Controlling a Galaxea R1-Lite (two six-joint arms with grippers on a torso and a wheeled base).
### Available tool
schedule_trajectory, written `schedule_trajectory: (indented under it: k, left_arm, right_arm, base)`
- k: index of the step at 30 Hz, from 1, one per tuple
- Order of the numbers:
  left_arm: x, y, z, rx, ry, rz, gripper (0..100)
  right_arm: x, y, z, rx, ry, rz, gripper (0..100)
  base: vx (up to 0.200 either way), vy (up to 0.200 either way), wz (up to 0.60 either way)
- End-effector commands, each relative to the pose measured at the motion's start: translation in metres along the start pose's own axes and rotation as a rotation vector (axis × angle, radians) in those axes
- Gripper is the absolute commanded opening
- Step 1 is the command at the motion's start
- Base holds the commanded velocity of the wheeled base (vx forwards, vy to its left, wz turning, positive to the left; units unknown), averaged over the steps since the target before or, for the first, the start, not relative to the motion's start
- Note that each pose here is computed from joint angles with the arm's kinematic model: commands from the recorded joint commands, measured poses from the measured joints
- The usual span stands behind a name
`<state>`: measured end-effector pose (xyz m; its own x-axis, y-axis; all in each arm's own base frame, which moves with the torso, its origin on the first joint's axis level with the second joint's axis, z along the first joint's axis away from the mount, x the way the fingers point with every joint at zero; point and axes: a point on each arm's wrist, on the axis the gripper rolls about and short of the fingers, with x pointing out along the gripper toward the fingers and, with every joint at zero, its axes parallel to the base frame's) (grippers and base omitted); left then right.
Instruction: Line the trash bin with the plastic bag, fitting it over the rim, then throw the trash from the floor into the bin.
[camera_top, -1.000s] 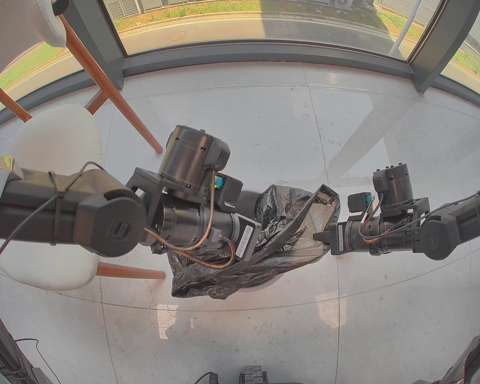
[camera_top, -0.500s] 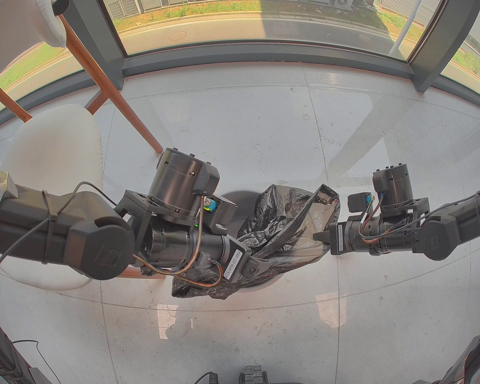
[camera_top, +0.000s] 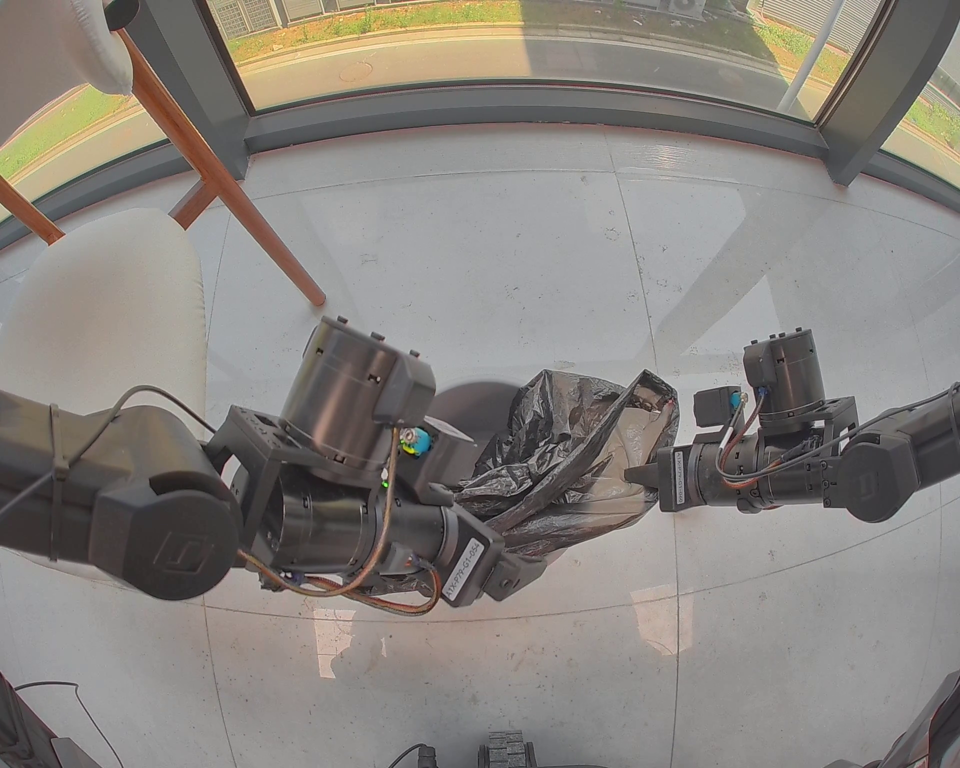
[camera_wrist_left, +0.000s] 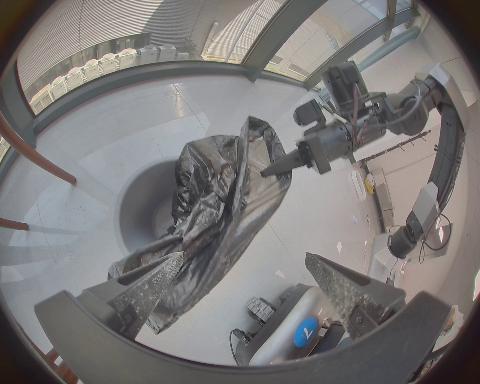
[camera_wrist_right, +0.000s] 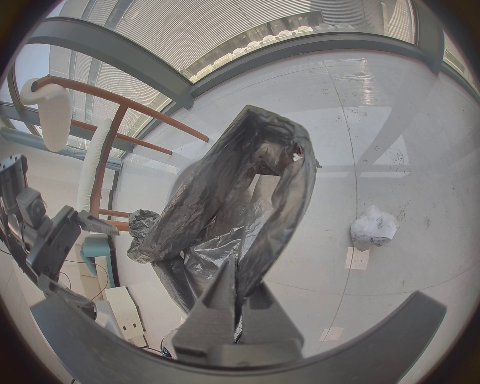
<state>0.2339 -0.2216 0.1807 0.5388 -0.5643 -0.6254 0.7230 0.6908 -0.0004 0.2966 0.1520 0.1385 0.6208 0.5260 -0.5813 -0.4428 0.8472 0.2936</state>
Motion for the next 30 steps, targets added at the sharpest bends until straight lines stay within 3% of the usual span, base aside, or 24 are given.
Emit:
schedule_trajectory:
  k: [1, 20, 23, 30]
  left_arm:
    - [0.002, -0.001, -0.015, 0.007, 0.047, -0.007, 100]
    - [0.041, 0.017, -0.021, -0.021, 0.045, 0.034, 100]
    - [0.042, 0.03, -0.018, -0.039, 0.011, 0.062, 100]
    - [0.044, 0.034, -0.012, -0.046, -0.024, 0.072, 100]
  right_arm:
    - [0.003, 0.001, -0.001, -0.003, 0.005, 0.002, 0]
    - [0.0, 0.007, 0.0, -0.014, -0.001, 0.016, 0]
    - [0.0, 0.006, 0.0, -0.012, -0.003, 0.015, 0]
    - [0.001, 0.007, 0.0, -0.013, 0.0, 0.016, 0]
  base:
    - [0.0, 0.0, 0.0]
    - [0.0, 0.0, 0.0]
    - [0.0, 0.0, 0.0]
    - [0.0, 0.0, 0.0]
